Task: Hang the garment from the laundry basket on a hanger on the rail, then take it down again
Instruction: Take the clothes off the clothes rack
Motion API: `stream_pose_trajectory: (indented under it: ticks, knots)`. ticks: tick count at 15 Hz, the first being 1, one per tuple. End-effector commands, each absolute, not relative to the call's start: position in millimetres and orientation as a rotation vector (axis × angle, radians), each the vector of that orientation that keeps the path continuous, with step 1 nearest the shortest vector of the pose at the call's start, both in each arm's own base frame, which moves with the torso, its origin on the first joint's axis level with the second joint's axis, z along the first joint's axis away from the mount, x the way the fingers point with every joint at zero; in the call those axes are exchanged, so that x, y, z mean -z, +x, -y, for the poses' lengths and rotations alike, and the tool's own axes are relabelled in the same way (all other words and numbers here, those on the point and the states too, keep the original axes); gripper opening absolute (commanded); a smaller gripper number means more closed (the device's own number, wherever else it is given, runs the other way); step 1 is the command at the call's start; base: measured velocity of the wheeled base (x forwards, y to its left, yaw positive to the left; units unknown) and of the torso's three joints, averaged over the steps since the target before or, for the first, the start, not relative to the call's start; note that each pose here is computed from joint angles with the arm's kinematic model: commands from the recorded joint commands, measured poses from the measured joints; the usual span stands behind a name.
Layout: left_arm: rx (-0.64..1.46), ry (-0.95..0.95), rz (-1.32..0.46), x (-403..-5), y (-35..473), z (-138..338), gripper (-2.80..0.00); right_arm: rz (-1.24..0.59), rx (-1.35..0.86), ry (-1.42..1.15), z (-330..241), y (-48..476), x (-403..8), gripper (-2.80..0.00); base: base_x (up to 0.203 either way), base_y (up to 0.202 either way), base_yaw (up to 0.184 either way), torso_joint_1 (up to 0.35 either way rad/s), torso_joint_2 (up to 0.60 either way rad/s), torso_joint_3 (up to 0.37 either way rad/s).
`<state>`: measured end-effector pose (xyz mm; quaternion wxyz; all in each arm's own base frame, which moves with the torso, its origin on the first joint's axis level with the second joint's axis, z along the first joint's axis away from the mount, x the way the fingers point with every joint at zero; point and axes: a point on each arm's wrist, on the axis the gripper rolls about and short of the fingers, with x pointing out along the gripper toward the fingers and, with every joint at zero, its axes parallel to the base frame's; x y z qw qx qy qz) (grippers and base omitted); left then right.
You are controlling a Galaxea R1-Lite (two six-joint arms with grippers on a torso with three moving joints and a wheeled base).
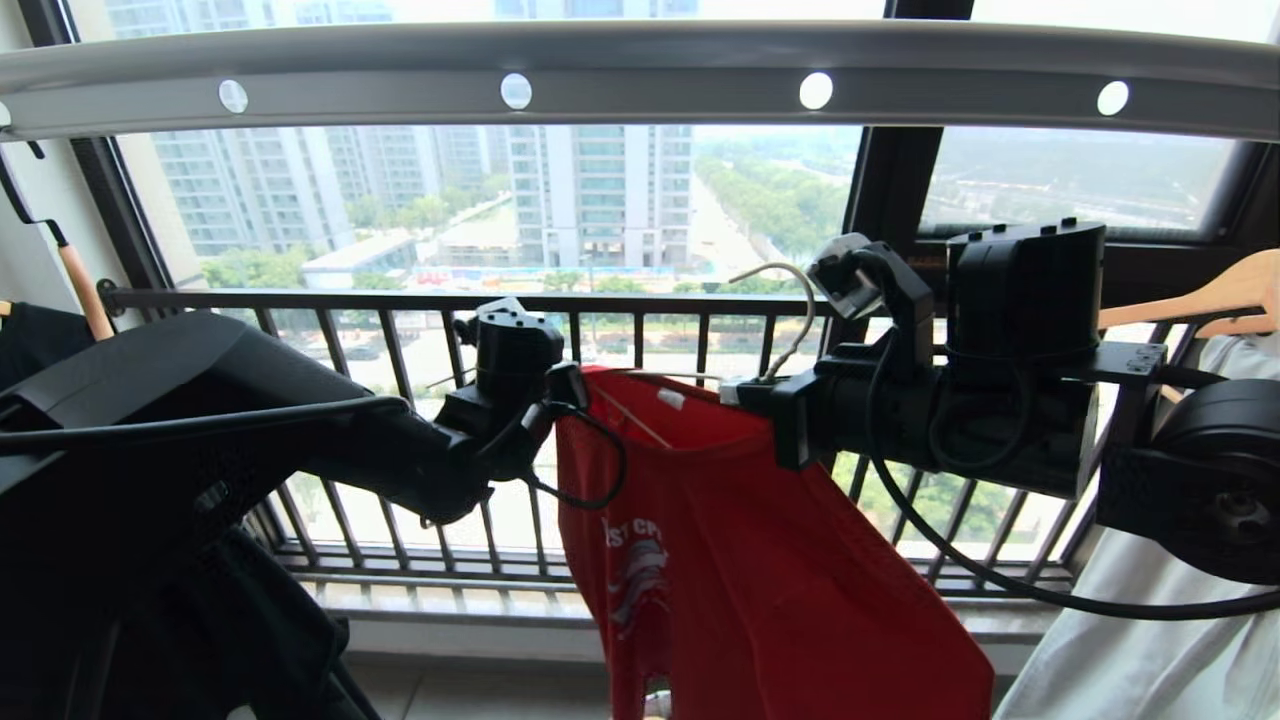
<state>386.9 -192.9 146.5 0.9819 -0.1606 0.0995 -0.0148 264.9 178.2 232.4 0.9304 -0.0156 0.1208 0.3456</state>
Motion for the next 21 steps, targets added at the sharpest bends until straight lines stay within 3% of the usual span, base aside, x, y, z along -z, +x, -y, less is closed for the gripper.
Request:
stream_pose_trajectory:
  ticks: [1, 6, 13, 21]
  knots:
    - [0.084, -0.317, -0.233, -147, 375, 193, -2.8, -0.245, -0.704, -0.031, -179, 266, -232, -2.8, 0.0, 0.0, 0.0, 0.0, 0.0, 0.0]
    - [0.231, -0.275, -0.306, -140, 360, 189, -2.8, -0.244, -0.702, -0.029, -178, 266, -233, -2.8, 0.0, 0.0, 0.0, 0.0, 0.0, 0.0]
    - [0.385, -0.52, -0.268, -190, 367, 120, -2.8, -0.244, -0.698, -0.031, -178, 267, -233, -2.8, 0.0, 0.0, 0.0, 0.0, 0.0, 0.0]
    - [0.496, -0.689, -0.38, -179, 381, 113, -2.8, -0.246, -0.71, -0.033, -178, 263, -232, -2.8, 0.0, 0.0, 0.0, 0.0, 0.0, 0.0]
